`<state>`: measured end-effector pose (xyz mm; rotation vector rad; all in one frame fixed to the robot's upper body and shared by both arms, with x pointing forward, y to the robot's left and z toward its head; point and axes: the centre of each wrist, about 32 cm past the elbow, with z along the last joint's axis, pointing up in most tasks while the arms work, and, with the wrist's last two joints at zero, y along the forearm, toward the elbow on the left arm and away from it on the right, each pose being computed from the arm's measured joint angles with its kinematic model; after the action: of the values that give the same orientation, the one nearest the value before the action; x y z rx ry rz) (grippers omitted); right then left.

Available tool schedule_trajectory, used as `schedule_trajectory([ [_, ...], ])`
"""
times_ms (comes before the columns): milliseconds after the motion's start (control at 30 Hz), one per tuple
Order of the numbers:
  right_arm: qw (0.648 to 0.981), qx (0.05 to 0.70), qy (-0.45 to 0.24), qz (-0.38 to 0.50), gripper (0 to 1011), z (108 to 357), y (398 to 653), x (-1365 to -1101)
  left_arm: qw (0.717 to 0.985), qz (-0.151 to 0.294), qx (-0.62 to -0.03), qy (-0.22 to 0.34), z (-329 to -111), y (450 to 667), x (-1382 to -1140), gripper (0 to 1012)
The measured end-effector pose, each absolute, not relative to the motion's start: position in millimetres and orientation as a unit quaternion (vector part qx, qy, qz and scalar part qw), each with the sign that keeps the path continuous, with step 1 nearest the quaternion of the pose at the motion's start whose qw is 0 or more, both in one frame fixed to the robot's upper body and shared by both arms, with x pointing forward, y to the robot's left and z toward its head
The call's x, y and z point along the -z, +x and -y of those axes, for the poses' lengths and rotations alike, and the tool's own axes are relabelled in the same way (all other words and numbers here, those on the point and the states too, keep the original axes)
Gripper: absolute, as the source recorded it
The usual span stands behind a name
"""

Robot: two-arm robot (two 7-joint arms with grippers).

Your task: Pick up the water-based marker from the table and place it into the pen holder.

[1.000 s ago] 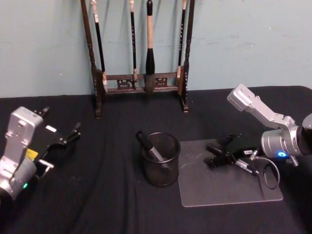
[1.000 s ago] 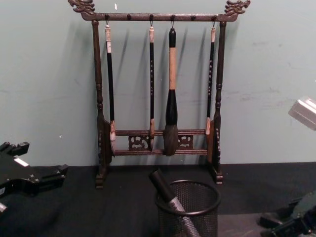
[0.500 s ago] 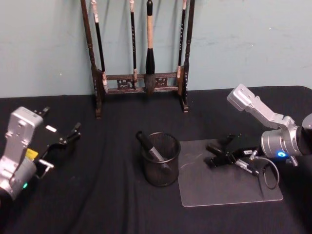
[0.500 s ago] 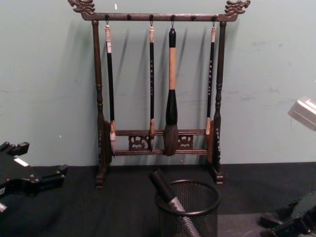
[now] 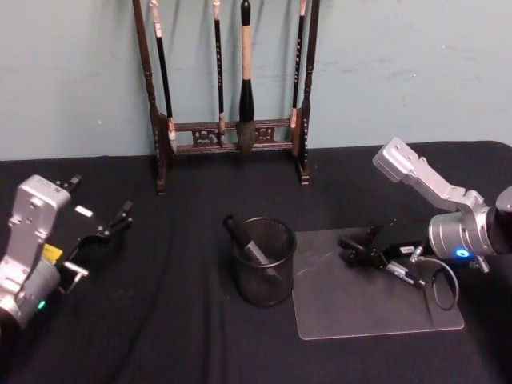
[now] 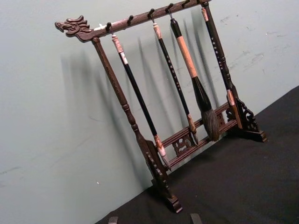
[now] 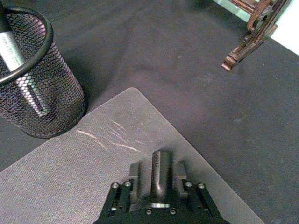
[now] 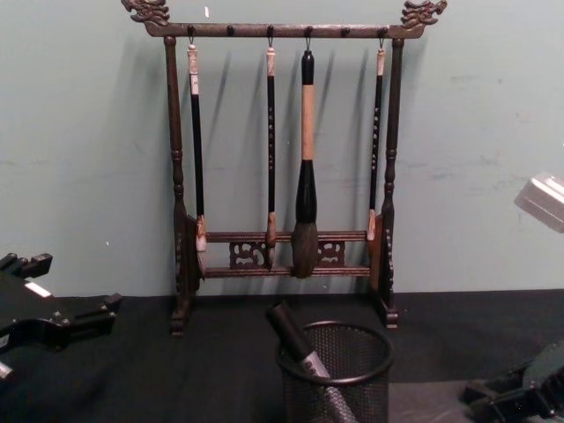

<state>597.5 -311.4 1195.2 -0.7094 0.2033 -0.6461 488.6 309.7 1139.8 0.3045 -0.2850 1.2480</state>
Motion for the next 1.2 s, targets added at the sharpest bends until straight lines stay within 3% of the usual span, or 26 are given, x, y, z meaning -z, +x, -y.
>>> schedule_trajectory([
  [300,0.882,0.310,-0.341,-0.098,243,311.3,597.5,-1195.3,0.791,0.132,-0.580,0.141,-309.7,488.6,-1139.8,1001],
  [667,0.895,0.317,-0.302,-0.082,243,309.9,592.3,-1200.1,0.791,0.132,-0.580,0.141,-309.7,488.6,-1139.8,1001],
  [1033,0.935,0.333,-0.123,-0.011,243,294.8,575.2,-1202.7,0.791,0.132,-0.580,0.141,-309.7,488.6,-1139.8,1001],
  [1200,0.946,0.324,-0.023,0.018,243,272.2,568.7,-1197.5,0.791,0.132,-0.580,0.141,-309.7,488.6,-1139.8,1001],
])
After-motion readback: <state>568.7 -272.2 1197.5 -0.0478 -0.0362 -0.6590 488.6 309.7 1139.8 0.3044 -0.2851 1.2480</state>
